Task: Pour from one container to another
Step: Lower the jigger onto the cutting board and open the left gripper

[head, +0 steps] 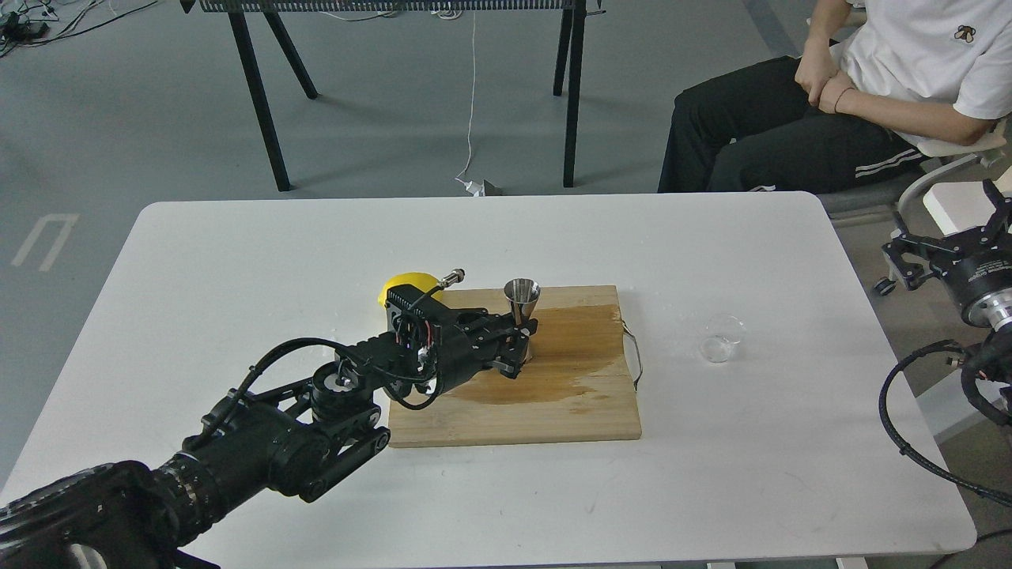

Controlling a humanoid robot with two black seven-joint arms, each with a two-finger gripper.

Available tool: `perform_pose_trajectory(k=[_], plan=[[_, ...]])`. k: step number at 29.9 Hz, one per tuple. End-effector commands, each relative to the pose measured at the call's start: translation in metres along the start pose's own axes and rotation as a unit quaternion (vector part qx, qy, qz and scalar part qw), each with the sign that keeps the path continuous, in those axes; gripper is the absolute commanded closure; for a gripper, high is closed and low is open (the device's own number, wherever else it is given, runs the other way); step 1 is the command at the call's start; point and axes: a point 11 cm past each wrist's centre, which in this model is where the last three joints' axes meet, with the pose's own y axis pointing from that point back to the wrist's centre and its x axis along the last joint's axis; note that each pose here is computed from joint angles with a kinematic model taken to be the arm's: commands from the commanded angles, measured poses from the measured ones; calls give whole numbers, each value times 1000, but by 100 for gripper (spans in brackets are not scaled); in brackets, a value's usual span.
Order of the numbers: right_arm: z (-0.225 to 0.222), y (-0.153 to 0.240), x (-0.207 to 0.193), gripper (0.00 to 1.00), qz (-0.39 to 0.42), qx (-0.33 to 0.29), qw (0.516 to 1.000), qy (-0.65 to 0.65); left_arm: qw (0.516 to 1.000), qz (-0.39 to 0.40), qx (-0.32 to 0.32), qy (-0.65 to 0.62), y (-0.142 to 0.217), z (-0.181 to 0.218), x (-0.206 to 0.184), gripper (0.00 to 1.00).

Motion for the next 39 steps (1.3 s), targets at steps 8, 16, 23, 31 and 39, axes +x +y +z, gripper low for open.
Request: perform_pose_trajectory(k=[8,16,23,31,39], plan=[[-1,0,1,0,1,0,1000,1,1000,9,-12,0,-5,11,6,58],[-1,0,0,0,0,1,1000,1,999,20,-36,-2,-5,23,13,42],[-1,0,0,0,0,1,1000,1,998,20,-51,-16,3,24,16,29],[-1,1,1,0,1,1,1000,1,997,44,-62,-26,14,24,35,27],[-2,1,1,0,2,1,1000,2,992,91,-78,-25,24,31,70,24]])
